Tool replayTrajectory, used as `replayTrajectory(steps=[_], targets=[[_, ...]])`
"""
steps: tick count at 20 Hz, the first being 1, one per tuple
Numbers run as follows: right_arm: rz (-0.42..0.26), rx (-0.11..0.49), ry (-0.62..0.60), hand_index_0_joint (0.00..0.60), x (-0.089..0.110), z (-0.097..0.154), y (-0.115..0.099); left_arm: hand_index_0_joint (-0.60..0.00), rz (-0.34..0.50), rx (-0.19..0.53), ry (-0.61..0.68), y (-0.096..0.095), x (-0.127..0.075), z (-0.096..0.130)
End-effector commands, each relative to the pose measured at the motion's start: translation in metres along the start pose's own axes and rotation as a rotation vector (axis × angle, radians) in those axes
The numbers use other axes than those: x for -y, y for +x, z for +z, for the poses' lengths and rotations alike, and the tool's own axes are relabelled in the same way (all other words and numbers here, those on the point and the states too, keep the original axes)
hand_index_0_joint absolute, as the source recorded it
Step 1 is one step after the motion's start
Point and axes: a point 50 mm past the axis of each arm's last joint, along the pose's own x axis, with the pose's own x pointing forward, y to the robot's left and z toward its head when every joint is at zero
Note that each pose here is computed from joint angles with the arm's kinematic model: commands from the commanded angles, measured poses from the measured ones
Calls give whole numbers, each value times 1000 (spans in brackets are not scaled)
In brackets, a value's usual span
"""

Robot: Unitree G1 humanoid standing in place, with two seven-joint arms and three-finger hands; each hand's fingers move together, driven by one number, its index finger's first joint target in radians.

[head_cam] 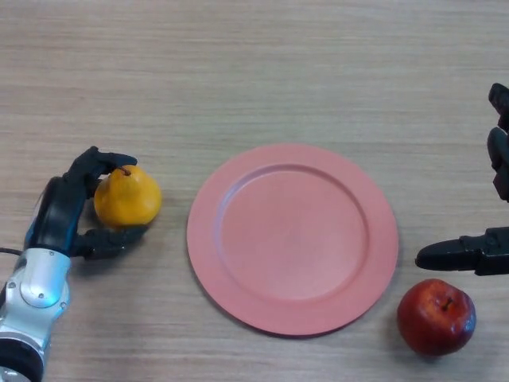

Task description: Pick up the yellow pear and place it on the plate

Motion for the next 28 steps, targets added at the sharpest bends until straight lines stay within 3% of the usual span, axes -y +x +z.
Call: replayTrajectory(steps=[1, 2, 4, 6, 8, 9, 10, 12, 14, 17, 20, 23, 25, 27, 28], targets=[[-37, 246, -52, 0, 11, 41, -8, -600, 56, 156, 94, 9, -26, 21], [-36, 252, -42, 0, 11, 42, -8, -600, 65, 140, 96, 8, -32, 19], [-32, 245, -39, 0, 11, 44, -9, -600, 218, 175, 74, 7, -49, 27], [-32, 241, -38, 0, 10, 43, -10, -600, 273, 208, 65, 4, -54, 36], [-39, 245, -42, 0, 10, 44, -10, -600, 250, 206, 39, 1, -49, 46], [-40, 248, -41, 0, 10, 45, -10, -600, 278, 234, 56, 2, -50, 55], [-40, 243, -33, 0, 10, 44, -11, -600, 250, 256, -1, 1, -46, 64], [-41, 238, -28, 0, 9, 43, -10, -600, 227, 358, 8, 0, -36, 86], [-43, 241, -26, 0, 10, 43, -11, -600, 103, 365, -97, -4, -18, 97], [-44, 246, -27, 0, 11, 45, -10, -600, -39, 428, -118, -5, 9, 112], [-39, 237, -27, 0, 12, 45, -10, -600, -175, 438, -50, -7, 42, 114], [-39, 230, -45, 0, 15, 45, -9, -600, -243, 500, 111, -11, 68, 108], [-41, 225, -47, 0, 16, 44, -11, -600, -312, 481, 100, -11, 74, 107], [-54, 227, -49, 0, 18, 44, -12, -600, -267, 384, -145, -6, 65, 112], [-56, 230, -53, 0, 18, 44, -12, -600, -267, 341, -192, -6, 64, 111]])
